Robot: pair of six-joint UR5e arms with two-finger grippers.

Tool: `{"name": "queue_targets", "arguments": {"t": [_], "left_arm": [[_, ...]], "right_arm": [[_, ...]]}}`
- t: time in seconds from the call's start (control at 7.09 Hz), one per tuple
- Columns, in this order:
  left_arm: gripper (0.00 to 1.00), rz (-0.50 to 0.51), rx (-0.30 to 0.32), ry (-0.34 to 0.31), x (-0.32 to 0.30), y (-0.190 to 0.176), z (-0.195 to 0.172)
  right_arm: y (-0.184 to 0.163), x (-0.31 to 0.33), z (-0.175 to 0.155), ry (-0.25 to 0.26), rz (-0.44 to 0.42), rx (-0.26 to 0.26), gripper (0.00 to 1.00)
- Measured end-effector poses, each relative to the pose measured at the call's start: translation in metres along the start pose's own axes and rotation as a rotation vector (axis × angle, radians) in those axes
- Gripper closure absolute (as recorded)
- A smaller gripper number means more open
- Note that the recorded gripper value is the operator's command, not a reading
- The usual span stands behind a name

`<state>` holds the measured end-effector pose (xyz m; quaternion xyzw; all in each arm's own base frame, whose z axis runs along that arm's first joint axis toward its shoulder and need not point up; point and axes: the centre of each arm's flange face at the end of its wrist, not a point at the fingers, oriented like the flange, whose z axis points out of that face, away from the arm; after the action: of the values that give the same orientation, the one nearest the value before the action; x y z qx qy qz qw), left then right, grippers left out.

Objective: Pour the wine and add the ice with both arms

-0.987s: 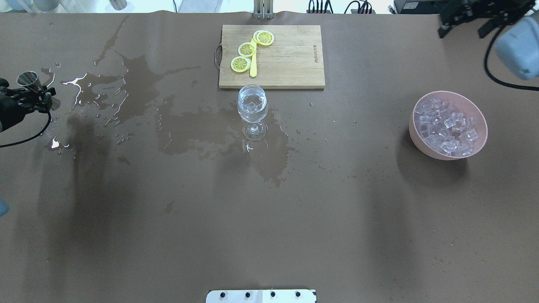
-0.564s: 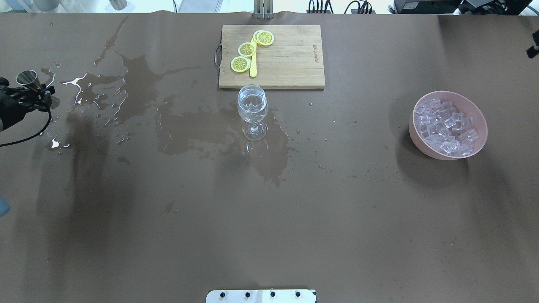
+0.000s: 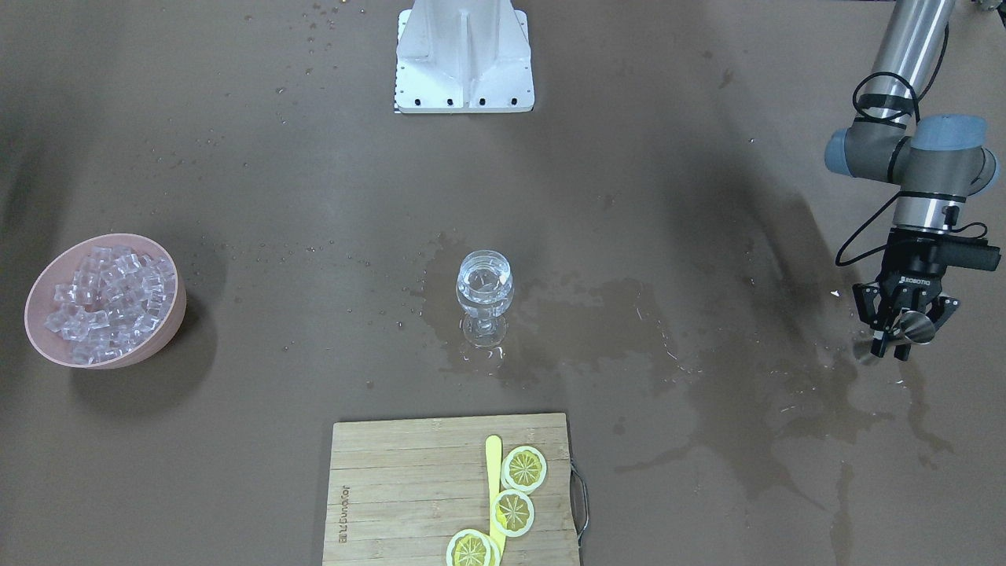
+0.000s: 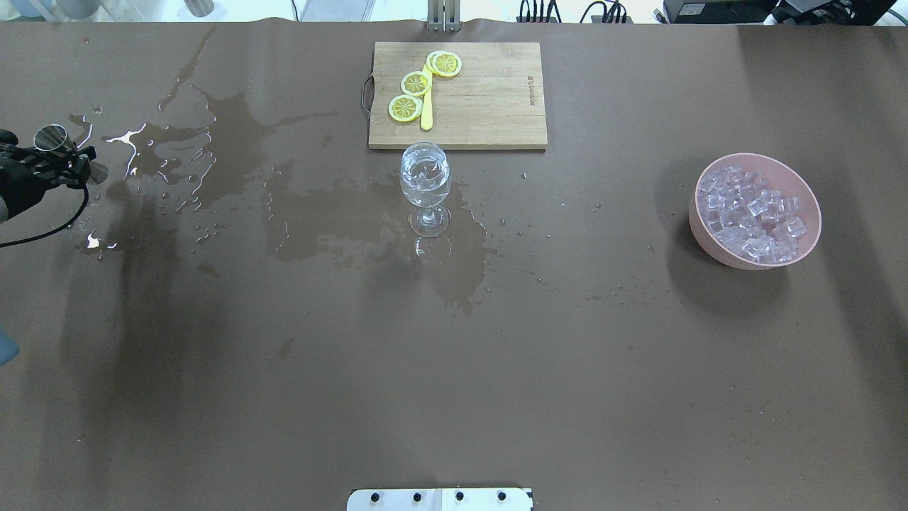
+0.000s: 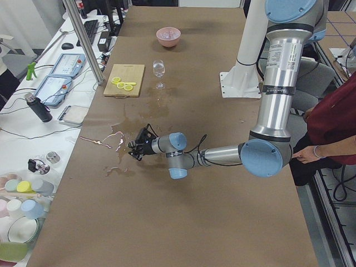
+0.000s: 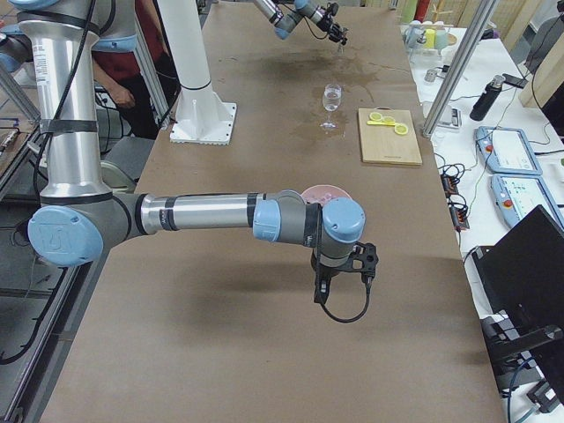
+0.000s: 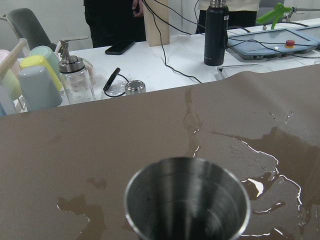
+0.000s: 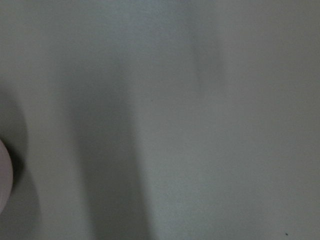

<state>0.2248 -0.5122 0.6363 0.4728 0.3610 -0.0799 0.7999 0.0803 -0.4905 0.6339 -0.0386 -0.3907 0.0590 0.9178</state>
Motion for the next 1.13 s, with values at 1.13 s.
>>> {"name": "queue_targets", "arguments": {"t": [1.13], "left_arm": [[0.26, 0.006, -0.002, -0.003, -0.0002, 0.0006, 0.0029]], "right_arm": [[0.0103, 0.0201, 0.0021, 0.04, 0.172, 0.008, 0.0]]}}
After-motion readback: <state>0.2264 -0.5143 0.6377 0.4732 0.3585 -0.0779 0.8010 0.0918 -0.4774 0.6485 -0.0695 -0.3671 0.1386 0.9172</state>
